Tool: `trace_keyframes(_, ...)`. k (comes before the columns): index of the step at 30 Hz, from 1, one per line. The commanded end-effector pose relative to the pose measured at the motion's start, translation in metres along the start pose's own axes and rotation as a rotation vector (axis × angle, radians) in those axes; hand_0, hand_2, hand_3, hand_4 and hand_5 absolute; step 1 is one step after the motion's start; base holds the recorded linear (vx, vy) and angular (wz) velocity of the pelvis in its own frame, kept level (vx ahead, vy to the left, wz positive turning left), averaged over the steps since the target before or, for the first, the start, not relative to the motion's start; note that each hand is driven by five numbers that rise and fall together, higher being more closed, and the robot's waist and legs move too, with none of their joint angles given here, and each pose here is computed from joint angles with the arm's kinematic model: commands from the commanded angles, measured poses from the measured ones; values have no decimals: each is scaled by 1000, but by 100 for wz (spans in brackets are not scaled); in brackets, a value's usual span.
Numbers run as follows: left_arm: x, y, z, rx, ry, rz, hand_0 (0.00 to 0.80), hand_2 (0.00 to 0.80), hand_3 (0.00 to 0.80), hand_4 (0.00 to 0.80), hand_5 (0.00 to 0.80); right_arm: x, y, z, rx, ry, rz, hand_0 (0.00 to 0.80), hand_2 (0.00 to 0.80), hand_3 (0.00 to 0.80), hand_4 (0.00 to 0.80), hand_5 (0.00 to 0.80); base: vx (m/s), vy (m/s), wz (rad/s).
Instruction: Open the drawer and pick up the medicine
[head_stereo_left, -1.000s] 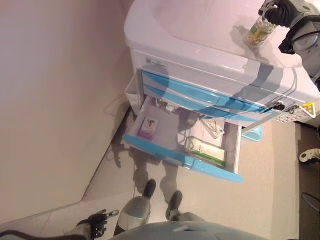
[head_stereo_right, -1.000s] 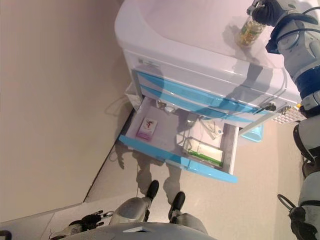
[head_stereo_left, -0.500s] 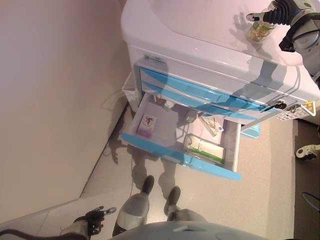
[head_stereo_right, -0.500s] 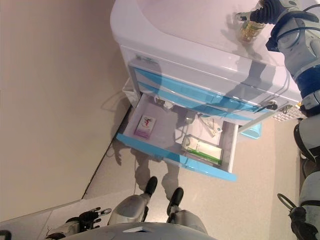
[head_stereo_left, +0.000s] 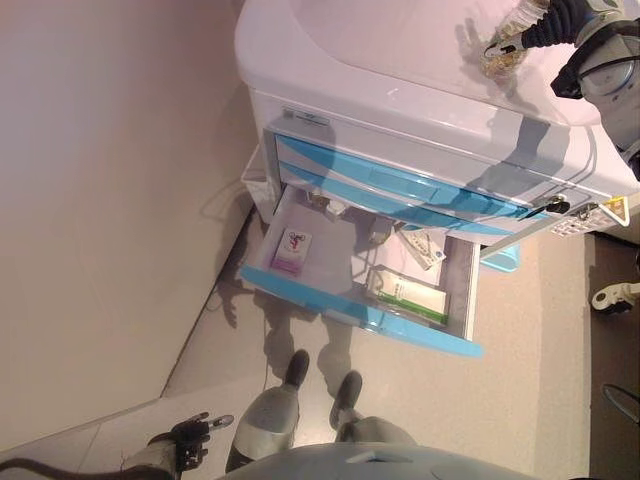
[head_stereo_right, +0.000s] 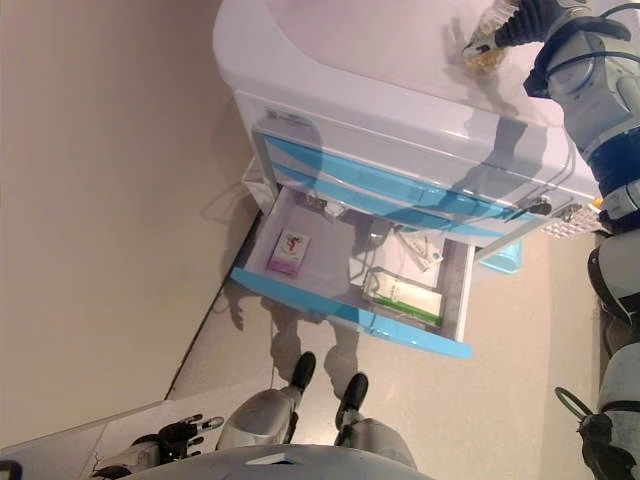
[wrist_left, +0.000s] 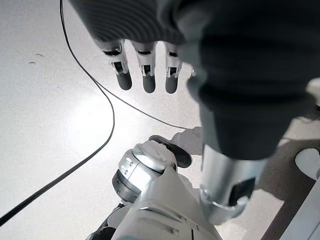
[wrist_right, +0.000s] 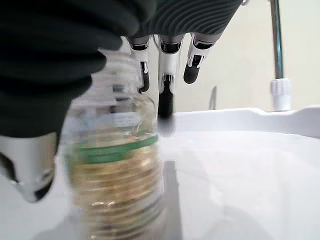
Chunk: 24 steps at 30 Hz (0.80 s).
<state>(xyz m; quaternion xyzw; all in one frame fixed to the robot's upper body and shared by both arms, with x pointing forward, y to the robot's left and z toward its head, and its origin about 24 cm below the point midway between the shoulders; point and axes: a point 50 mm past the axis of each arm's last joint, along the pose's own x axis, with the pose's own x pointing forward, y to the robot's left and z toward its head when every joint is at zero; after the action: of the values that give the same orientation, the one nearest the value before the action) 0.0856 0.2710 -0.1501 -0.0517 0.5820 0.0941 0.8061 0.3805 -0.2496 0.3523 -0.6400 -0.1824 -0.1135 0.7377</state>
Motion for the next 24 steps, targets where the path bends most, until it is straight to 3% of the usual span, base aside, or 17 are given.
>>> trace_keyframes(1, -5, 15, -17, 22, 56, 40, 0, 0, 0, 0, 0, 1, -44, 16, 59, -78, -202, 0, 0, 0, 0, 0, 0, 0, 0)
trace_keyframes(14, -6, 17, -30, 27, 101, 42, 0, 0, 0, 0, 0, -17, -94, 9, 230, -103, -544, 0, 0, 0, 0, 0, 22, 2, -4)
trace_keyframes(19, -6, 16, -35, 34, 115, 41, 0, 0, 0, 0, 0, -23, -100, -8, 299, -31, -639, 0, 0, 0, 0, 0, 9, 0, -4)
trace_keyframes(24, -7, 15, -39, 52, 148, 38, 0, 0, 0, 0, 0, -36, -92, -43, 514, 115, -755, 0, 0, 0, 0, 0, 15, -5, -8)
